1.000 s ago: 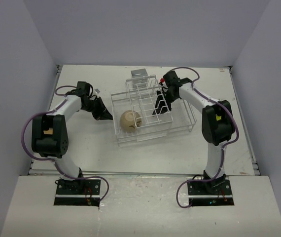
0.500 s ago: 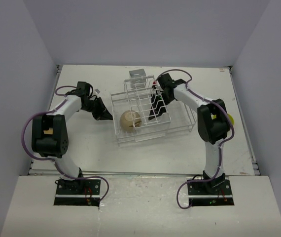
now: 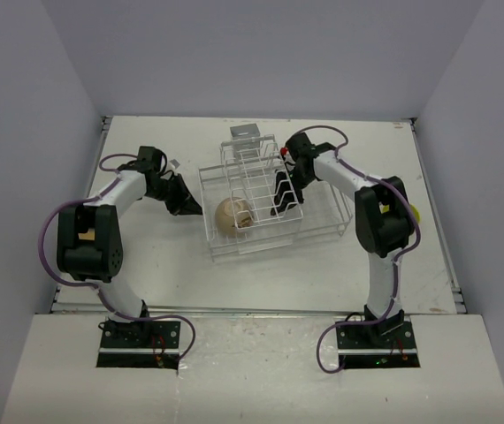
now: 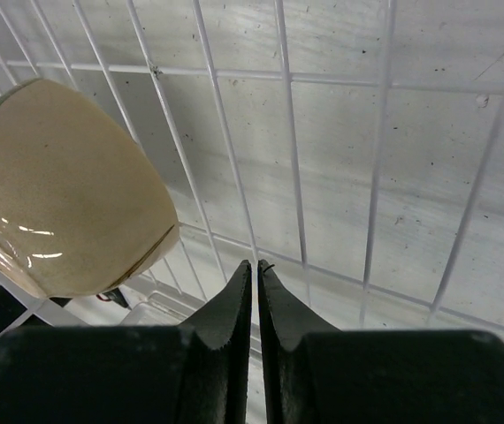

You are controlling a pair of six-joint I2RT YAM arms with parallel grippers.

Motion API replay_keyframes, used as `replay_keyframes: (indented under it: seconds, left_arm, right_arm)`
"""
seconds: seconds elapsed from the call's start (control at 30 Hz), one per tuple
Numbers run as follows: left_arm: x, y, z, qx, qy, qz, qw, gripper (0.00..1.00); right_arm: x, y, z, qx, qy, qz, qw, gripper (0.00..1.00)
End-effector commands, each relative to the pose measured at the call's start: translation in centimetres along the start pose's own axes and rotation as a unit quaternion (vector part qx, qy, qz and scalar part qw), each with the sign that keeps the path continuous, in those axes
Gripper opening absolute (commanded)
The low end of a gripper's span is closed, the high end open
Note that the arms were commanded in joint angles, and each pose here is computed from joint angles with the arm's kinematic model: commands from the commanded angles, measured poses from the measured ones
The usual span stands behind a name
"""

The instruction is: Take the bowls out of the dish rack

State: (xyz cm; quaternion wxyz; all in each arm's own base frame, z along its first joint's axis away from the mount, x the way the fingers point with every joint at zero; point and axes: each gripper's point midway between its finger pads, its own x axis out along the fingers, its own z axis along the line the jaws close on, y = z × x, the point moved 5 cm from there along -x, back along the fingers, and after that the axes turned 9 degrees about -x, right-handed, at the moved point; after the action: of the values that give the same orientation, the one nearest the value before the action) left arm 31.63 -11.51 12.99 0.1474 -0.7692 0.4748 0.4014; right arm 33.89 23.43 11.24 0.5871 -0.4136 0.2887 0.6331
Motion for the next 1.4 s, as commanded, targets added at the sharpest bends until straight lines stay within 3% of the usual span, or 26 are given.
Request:
replay_keyframes:
  seconds: [0.0,0.3,0.67,0.87,1.33,1.37]
  left_arm:
    - [-0.3,0.4,-1.3,0.023,0.039,0.015,0.999,0.02]
    - [-0.3,0.4,-1.4,0.023,0.039,0.016,0.999,0.02]
    - [-0.2,0.3,-1.5,0.023,0.043,0.019,0.999,0.02]
    - [-0.1,0.2,-1.5,0.022,0.043,0.02,0.999,0.02]
    - [0.0,0.3,-1.2,0.022,0.039,0.023,0.999,0.02]
    - [0.1,0.3,-1.2,0.021,0.039,0.024,0.999,0.02]
  right_arm:
    - [-1.3,-0.7,1.0,-0.003,-0.012,-0.026,1.0,0.07]
    - [-1.6,-1.3,2.9,-0.019,-0.088,-0.033,0.995,0.06]
    - [-1.1,-0.8,4.2,-0.004,-0.227,-0.011,0.974,0.16]
    - [-0.6,-0.5,3.8,0.01,-0.267,-0.006,0.964,0.26]
    - [1.6,-1.0,2.4,0.012,-0.255,-0.004,0.967,0.47]
    - [1.7,-1.0,2.4,0.012,-0.254,-0.004,0.967,0.55]
